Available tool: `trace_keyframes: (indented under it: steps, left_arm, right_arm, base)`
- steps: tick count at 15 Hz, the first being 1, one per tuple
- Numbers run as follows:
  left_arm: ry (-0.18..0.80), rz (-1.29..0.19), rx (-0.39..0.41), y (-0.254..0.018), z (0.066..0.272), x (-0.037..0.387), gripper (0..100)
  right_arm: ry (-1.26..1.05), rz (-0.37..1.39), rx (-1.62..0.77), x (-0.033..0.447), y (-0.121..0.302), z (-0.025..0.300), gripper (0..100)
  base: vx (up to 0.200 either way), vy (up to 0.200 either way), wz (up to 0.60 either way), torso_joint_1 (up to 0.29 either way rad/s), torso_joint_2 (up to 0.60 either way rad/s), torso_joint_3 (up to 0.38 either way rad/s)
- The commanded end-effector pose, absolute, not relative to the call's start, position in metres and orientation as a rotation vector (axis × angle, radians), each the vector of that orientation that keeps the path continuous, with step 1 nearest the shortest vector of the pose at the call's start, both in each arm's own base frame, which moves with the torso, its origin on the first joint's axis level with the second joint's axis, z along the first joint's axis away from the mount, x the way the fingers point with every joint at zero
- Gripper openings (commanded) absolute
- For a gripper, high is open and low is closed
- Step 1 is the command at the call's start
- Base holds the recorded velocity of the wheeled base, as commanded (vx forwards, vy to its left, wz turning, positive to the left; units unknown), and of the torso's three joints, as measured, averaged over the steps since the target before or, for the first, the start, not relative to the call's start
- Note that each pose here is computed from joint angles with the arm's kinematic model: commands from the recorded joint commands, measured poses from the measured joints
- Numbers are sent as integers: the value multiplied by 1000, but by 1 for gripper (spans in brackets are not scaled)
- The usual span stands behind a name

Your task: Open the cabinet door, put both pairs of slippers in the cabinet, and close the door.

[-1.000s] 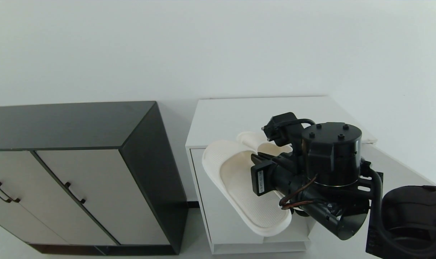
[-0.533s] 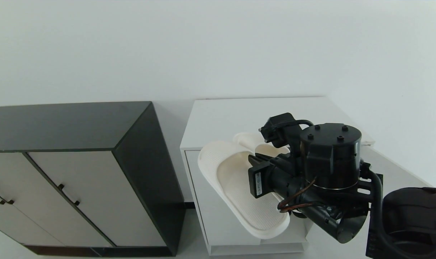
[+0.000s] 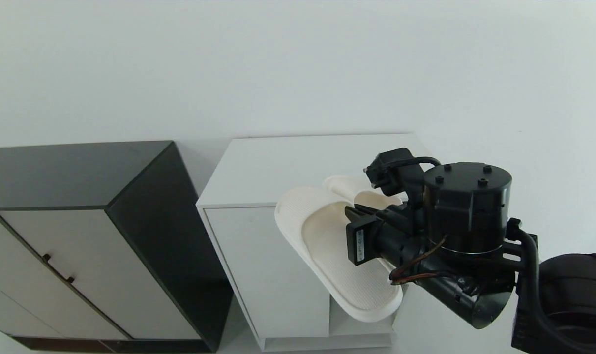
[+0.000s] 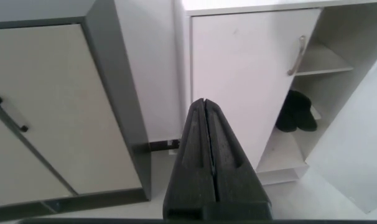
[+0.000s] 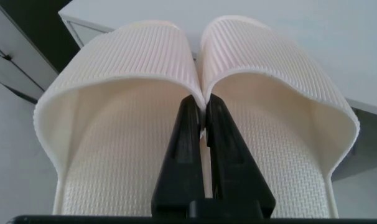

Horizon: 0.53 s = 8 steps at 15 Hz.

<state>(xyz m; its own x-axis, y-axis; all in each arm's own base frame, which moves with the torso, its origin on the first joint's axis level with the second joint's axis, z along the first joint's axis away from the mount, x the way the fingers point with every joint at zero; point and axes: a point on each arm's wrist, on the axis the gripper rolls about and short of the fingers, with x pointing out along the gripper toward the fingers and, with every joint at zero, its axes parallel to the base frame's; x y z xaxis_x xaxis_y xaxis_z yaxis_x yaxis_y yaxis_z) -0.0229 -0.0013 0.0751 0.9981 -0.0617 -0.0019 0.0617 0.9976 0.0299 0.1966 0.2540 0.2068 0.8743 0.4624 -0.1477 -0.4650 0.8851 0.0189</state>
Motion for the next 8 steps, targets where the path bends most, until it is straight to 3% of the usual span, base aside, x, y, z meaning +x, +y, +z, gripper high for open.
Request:
trace_keyframes:
  steps: [1,5,8]
  left_arm:
    - [1,-61,29,-1,75,-23,0]
    - [2,-61,31,-1,75,-23,0]
    - [2,-61,31,-1,75,-23,0]
  right_arm:
    - [138,505,-10,185,249,213,0]
    - [148,508,-19,184,249,209,0]
    - [154,514,-24,182,249,207,0]
  base:
    - [0,-200,0,-2,-2,-2]
    - [0,-200,0,1,2,2]
    - [0,0,0,0,0,0]
